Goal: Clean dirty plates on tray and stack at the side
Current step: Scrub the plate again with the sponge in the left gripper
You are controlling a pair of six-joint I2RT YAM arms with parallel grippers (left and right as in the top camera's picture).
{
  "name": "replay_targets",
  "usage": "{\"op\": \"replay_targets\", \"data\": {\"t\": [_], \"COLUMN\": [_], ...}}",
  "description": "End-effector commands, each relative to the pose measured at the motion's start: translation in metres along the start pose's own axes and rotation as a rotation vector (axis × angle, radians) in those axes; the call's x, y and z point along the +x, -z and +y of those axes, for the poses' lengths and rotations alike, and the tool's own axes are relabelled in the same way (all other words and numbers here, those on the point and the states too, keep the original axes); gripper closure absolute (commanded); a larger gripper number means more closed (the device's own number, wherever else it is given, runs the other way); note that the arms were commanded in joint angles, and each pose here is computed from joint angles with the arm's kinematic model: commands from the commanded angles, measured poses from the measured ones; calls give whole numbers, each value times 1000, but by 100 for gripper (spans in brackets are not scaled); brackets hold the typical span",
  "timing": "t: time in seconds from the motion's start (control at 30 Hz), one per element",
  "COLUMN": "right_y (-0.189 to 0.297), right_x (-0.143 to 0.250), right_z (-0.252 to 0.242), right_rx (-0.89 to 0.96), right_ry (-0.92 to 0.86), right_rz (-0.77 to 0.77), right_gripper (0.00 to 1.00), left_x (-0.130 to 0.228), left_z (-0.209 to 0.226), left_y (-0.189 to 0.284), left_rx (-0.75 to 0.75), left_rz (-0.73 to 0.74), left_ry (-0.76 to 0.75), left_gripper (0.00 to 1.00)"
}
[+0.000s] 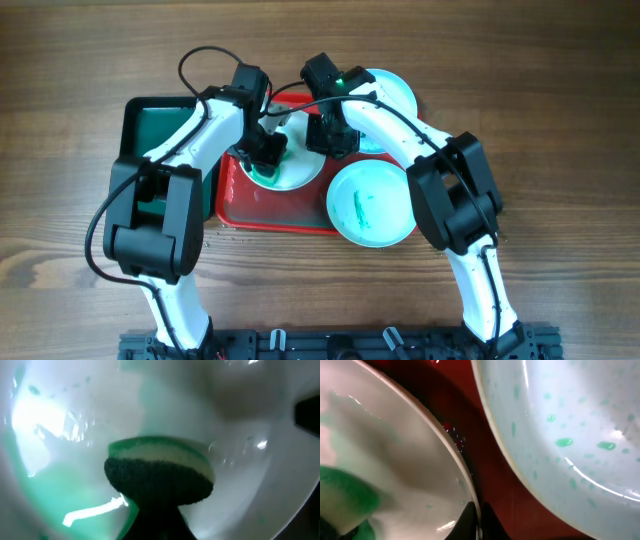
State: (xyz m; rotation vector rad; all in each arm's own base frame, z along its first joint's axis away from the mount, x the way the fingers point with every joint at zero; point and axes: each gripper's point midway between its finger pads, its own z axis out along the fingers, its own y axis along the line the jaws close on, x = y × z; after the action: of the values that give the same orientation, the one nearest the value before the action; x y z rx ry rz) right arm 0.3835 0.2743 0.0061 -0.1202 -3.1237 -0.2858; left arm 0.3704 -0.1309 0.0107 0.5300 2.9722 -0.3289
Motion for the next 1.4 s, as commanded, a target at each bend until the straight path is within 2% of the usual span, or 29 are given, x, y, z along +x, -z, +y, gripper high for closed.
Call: {"op": "replay_targets", "data": {"t": [0.0, 0.2, 0.33, 0.47, 0.53, 0.57, 0.67, 0.7, 0.83, 0.93, 0.97, 1.17, 1.3, 1.37], "right_y": [-7, -7, -7, -7, -7, -7, -7, -7, -7, -7, -7, -7, -7, -7], "right_x": [-6, -6, -6, -6, -6, -6, -6, -6, -6, -5, -5, -5, -6, -6], "right_z": [-11, -11, -11, -9, -9, -9, -9, -9, -8, -8, -8, -8, -8, -7], "right_rx": [52, 52, 52, 43, 42, 42, 42, 41, 38, 36, 36, 36, 35, 34], "right_ry": [-8, -4, 0, 14, 17, 17, 17, 17, 18, 19, 19, 20, 20, 25], "right_rz": [-26, -26, -25, -21, -22, -22, -22, -22, -19, -18, -18, -18, -19, -19], "right_gripper": [96, 96, 96, 96, 96, 96, 96, 96, 96, 96, 96, 96, 96, 96], "left_x": [-27, -54, -48, -27, -11, -2, 11, 11, -11, -34, -46, -53, -44, -27], "left_z": [9, 70, 79, 55, 24, -1, -42, -48, -45, -33, -9, 75, 81, 74], "left_y": [2, 21, 24, 11, 2, 0, 5, 6, 6, 6, 5, 23, 24, 19], "left_rx": [-50, -375, -430, -305, -134, 3, 239, 275, 267, 202, 71, -389, -432, -427], "left_rz": [-117, -291, -291, -169, -68, -13, 43, 41, -50, -145, -192, -313, -294, -215], "left_ry": [102, 339, 398, 358, 270, 198, 99, 97, 78, 65, 137, 428, 467, 468], "left_gripper": [96, 96, 96, 96, 96, 96, 96, 96, 96, 96, 96, 96, 96, 96]}}
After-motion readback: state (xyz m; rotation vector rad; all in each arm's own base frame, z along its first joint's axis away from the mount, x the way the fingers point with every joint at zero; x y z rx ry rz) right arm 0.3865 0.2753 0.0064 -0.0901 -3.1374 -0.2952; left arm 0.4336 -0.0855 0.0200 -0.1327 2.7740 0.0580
